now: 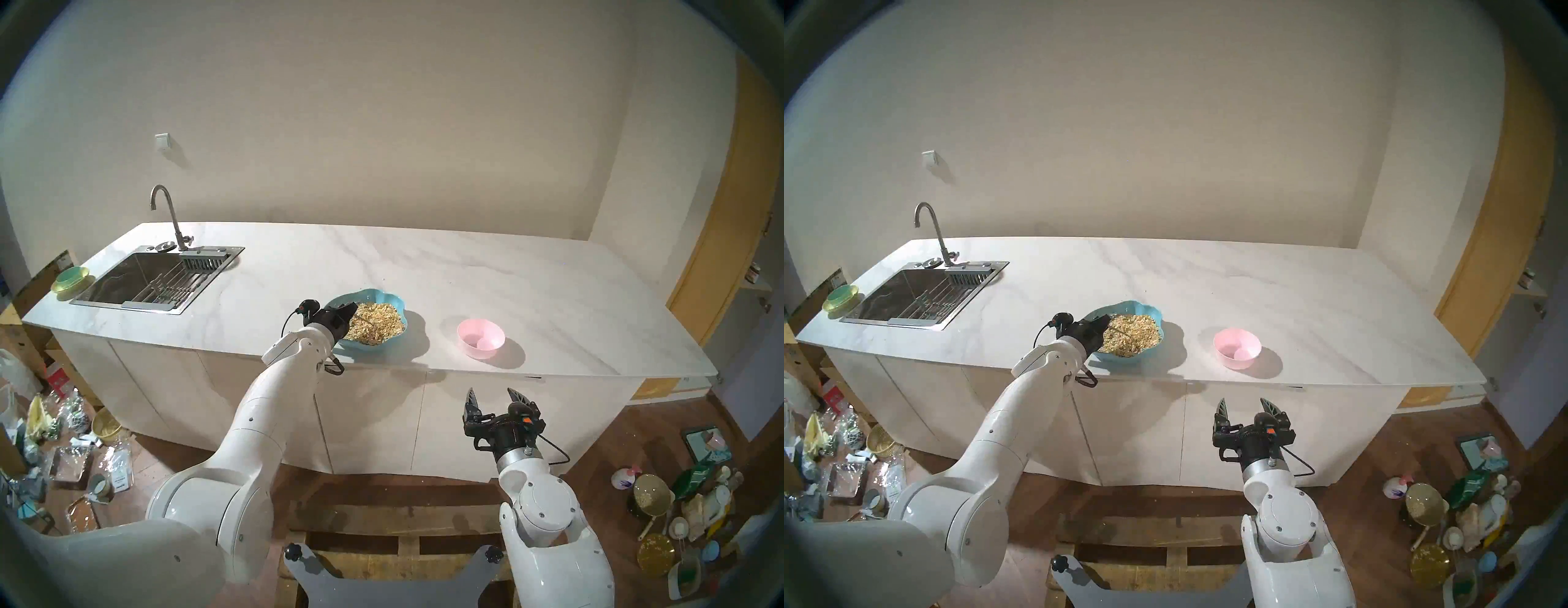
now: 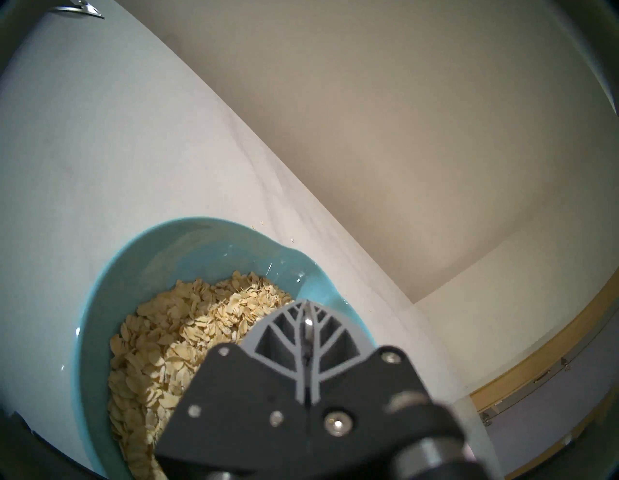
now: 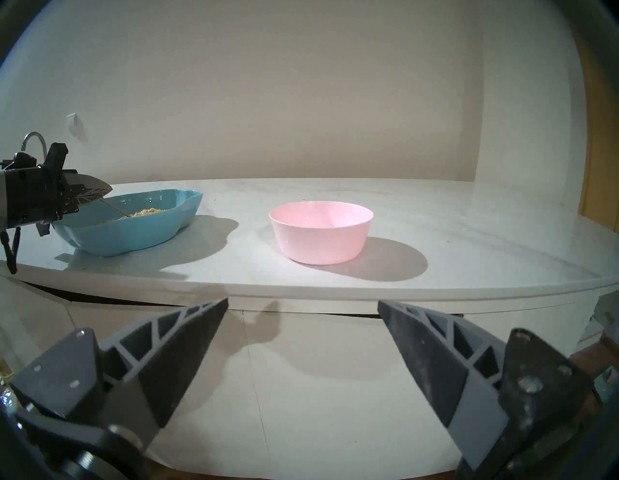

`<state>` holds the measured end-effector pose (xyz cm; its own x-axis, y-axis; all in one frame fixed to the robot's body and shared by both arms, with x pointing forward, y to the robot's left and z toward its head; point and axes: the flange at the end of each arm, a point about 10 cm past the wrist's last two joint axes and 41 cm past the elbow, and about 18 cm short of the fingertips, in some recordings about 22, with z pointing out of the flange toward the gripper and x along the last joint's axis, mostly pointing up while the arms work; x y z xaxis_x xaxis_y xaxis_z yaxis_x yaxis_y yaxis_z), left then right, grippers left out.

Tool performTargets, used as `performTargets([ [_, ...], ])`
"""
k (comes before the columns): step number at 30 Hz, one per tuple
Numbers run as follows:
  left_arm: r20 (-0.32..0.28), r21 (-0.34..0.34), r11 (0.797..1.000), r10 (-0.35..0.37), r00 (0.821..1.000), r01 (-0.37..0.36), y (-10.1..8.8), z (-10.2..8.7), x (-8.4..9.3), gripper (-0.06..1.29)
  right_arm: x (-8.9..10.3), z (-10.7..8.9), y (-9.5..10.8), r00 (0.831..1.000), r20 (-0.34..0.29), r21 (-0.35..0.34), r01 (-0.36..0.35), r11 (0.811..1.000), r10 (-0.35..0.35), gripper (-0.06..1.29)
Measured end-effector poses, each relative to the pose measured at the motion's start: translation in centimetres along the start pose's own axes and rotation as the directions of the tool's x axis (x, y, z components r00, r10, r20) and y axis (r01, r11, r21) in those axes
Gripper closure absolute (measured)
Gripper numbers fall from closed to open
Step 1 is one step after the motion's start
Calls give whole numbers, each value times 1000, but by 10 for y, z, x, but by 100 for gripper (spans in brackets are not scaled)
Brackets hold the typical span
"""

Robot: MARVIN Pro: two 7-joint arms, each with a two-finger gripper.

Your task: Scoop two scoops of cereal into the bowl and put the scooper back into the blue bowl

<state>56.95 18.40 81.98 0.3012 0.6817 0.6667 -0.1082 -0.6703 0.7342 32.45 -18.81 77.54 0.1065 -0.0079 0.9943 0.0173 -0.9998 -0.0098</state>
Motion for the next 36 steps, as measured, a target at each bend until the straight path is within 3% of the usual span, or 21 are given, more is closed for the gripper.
performTargets([
  [36, -9, -3, 990, -143, 990, 143, 12, -12, 30, 125, 0, 0, 0, 1000, 0, 0, 0, 1000, 0, 2],
])
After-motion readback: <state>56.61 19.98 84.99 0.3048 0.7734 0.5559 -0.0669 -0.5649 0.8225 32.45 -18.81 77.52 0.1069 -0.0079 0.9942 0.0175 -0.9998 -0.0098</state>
